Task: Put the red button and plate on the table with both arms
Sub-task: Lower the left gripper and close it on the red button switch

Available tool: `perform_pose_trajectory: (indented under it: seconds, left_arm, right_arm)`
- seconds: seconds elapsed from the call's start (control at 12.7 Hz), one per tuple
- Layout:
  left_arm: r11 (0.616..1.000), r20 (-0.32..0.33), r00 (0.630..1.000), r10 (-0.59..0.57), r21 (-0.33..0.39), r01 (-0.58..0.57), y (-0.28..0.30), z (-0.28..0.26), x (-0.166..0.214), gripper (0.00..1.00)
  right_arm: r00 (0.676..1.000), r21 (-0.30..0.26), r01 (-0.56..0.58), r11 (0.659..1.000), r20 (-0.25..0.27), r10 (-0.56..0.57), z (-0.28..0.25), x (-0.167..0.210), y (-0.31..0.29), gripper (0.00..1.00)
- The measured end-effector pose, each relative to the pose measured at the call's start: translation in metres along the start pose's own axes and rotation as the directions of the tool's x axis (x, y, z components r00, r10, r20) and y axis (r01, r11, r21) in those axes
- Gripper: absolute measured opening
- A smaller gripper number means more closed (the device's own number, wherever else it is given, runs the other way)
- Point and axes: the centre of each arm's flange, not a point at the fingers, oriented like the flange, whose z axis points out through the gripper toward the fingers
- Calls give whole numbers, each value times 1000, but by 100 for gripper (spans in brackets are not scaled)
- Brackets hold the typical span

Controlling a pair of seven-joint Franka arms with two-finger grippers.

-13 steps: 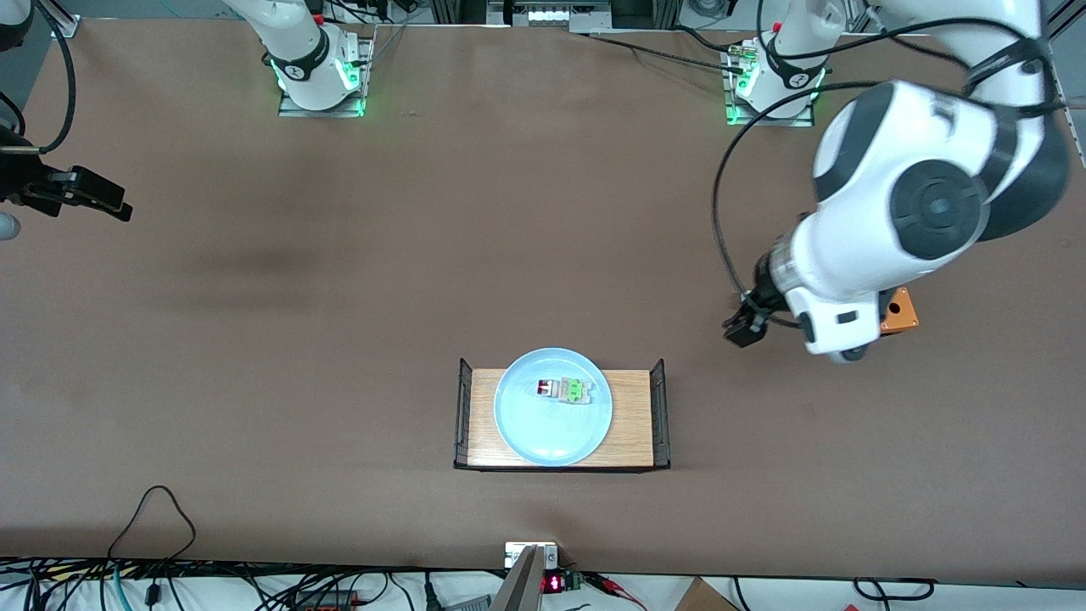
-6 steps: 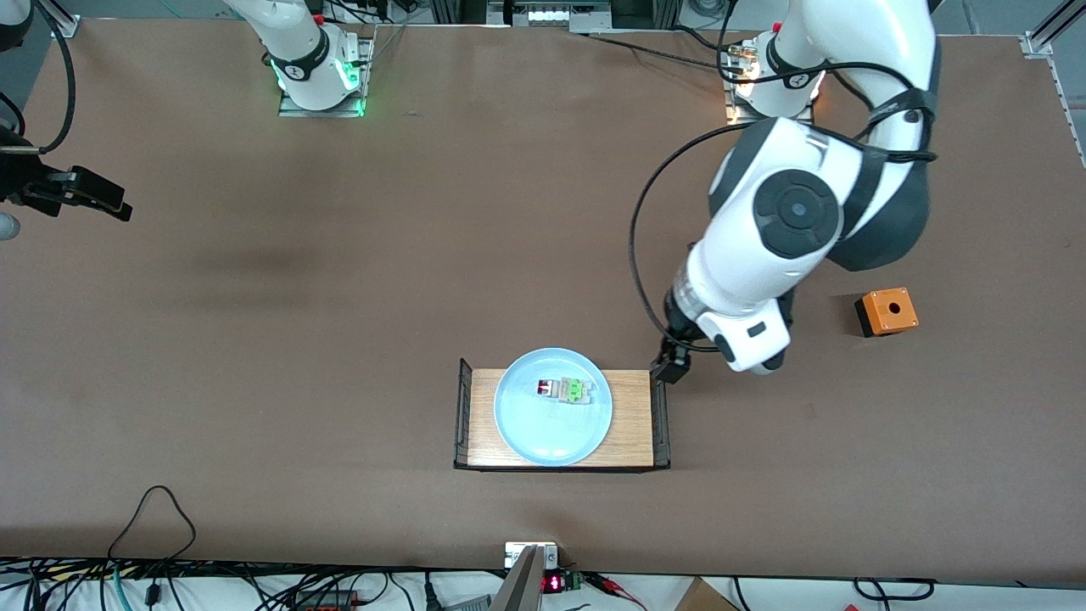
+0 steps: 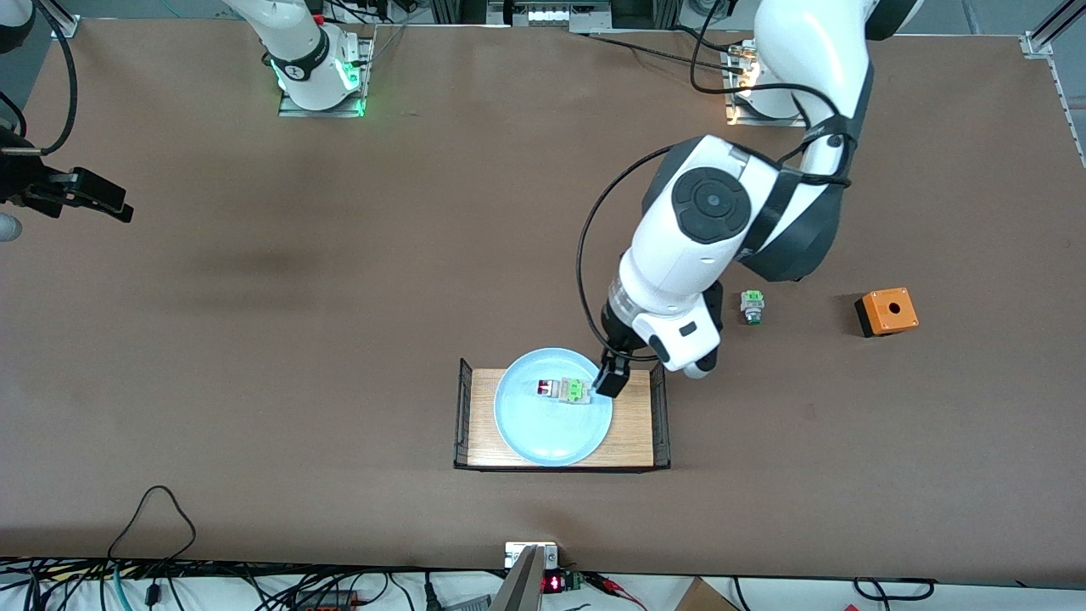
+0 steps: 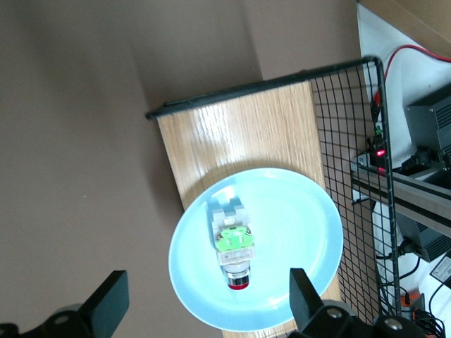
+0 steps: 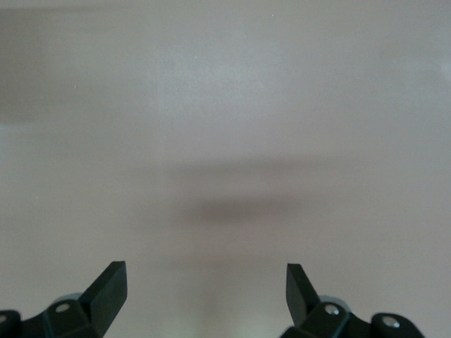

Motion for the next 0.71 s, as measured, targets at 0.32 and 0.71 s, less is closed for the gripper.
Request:
perform_pose_trajectory:
  seconds: [0.32,0.71]
  left_arm:
    - [999,-17,1000,20,-30,-20,-4,42,-21,100]
    - [999,-47,999,15,-31,-16,-4,79,-13,100]
  right_arm:
    - [1000,0,2,1000,-3,-2,0,0,-1,100]
    - [1000,1,-1,1000,24,1,2,-3,0,100]
